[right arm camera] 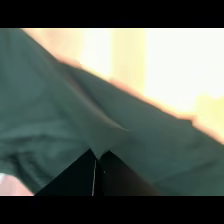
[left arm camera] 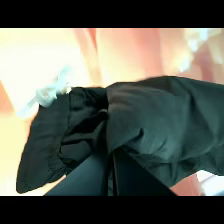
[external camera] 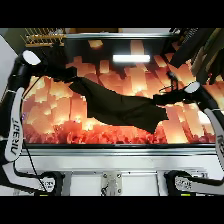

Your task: Fold the clothes and pants, and hang the long-sleeved shirts on hangers.

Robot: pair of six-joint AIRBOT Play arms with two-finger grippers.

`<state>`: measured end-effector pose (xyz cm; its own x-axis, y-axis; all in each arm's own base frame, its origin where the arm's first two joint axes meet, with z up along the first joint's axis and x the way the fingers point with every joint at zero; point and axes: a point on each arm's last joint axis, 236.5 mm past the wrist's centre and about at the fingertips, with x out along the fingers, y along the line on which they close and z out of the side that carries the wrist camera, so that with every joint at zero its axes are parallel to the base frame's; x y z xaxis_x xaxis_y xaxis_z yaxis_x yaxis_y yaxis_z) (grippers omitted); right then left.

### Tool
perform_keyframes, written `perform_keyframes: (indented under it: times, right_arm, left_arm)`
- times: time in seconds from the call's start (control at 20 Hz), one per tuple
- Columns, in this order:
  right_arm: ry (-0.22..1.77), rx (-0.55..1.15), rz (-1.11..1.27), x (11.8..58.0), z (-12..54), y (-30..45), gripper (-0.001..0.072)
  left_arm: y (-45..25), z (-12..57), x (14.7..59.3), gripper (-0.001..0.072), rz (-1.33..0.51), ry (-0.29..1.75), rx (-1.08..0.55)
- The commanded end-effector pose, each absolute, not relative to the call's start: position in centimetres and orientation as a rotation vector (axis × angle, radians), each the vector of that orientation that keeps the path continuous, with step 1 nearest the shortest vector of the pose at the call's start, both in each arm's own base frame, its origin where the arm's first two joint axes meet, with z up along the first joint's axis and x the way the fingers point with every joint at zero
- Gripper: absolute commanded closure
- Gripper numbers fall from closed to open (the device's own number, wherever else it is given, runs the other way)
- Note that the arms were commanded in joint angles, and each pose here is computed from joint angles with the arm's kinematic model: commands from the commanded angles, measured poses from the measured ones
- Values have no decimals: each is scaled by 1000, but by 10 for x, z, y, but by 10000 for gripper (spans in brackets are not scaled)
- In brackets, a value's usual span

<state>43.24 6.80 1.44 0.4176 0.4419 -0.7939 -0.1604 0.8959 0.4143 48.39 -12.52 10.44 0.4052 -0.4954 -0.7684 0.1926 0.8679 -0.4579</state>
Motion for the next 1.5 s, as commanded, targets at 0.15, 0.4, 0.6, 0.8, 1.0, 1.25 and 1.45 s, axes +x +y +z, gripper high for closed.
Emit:
perform_keyframes:
  times: [0.15, 0.4, 0.6, 0.8, 1.0, 1.25, 1.45]
  right_arm:
    - [400, 62, 324, 371, 316, 42, 712]
    - [125, 26, 271, 270, 408, 54, 712]
    - [-82, 40, 226, 233, 460, 52, 713]
    - [-83, 128, 257, 244, 467, 55, 713]
    - [206, 277, 401, 320, 397, 77, 713]
    - [485, 238, 414, 476, 245, 110, 713]
    - [495, 333, 322, 575, 164, 108, 684]
  left_arm:
    - [-116, 299, 390, 698, -480, 659, -222]
    - [-142, 416, 274, 698, -587, 309, -145]
    - [-150, 474, 213, 698, -657, 97, -175]
    - [-145, 477, 219, 698, -628, 74, -162]
    - [-123, 400, 309, 698, -436, 333, -92]
    - [-124, 235, 442, 698, -322, 737, -24]
    - [-110, 124, 524, 697, -245, 856, -79]
